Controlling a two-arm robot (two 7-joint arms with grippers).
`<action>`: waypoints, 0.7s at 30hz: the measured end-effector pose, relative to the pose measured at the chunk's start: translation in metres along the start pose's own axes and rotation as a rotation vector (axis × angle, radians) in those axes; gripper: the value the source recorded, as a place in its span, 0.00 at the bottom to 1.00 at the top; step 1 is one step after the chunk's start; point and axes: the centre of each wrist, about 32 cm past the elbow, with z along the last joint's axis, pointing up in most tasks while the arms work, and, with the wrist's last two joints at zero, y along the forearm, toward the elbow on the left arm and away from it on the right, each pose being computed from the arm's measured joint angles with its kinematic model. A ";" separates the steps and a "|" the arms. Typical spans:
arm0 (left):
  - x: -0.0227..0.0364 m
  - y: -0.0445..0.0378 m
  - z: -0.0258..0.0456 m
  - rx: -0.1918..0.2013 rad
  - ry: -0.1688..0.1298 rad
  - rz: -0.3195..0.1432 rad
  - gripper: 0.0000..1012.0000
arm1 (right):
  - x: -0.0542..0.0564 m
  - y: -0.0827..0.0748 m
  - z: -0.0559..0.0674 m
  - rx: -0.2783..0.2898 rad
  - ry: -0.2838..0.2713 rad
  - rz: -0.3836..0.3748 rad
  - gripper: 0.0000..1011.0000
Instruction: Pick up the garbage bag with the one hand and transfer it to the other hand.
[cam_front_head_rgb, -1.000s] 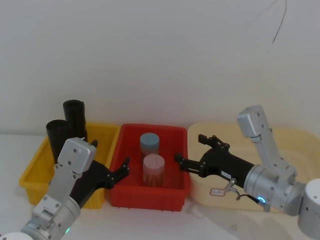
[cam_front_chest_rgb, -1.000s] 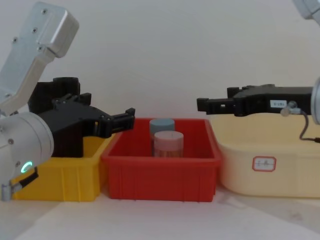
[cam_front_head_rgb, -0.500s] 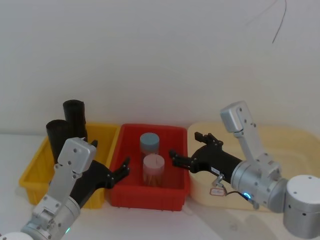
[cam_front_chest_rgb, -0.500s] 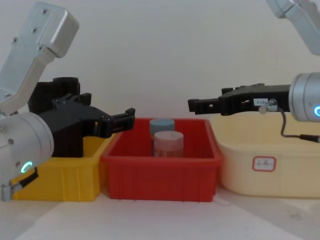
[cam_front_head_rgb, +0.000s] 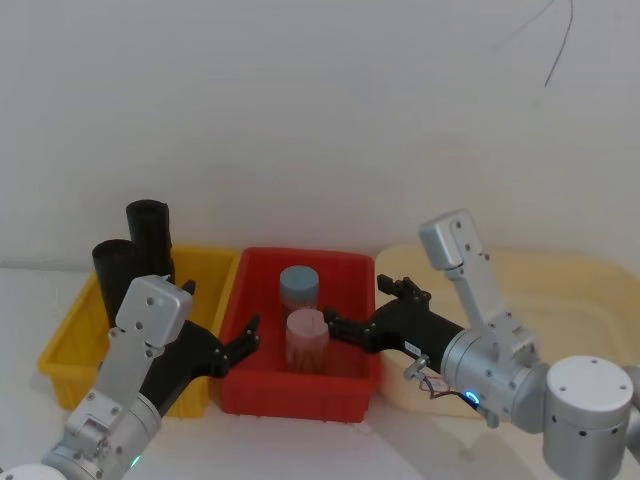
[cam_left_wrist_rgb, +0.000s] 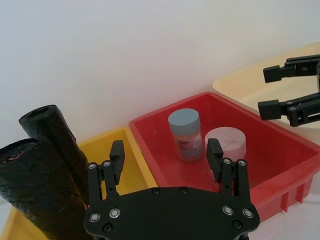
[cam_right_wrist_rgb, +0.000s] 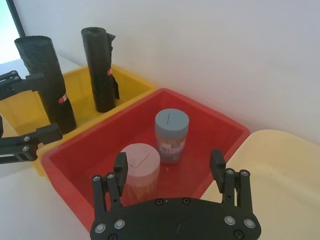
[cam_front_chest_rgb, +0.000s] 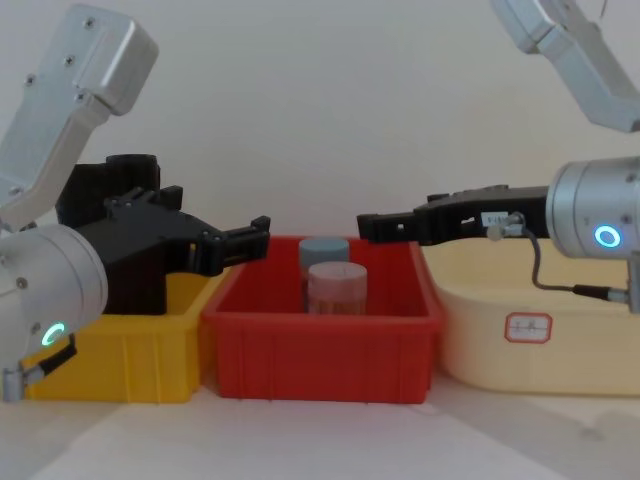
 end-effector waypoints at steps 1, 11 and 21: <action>0.0000 0.0000 0.0000 0.000 0.000 0.000 0.99 | -0.001 0.001 -0.001 -0.002 0.004 0.002 0.99; 0.0000 0.0000 0.0000 0.000 0.000 0.000 0.99 | -0.005 0.010 -0.004 -0.013 0.034 0.029 0.99; 0.0000 0.0000 0.0000 0.000 0.000 0.000 0.99 | -0.008 0.021 -0.007 -0.031 0.050 0.057 0.99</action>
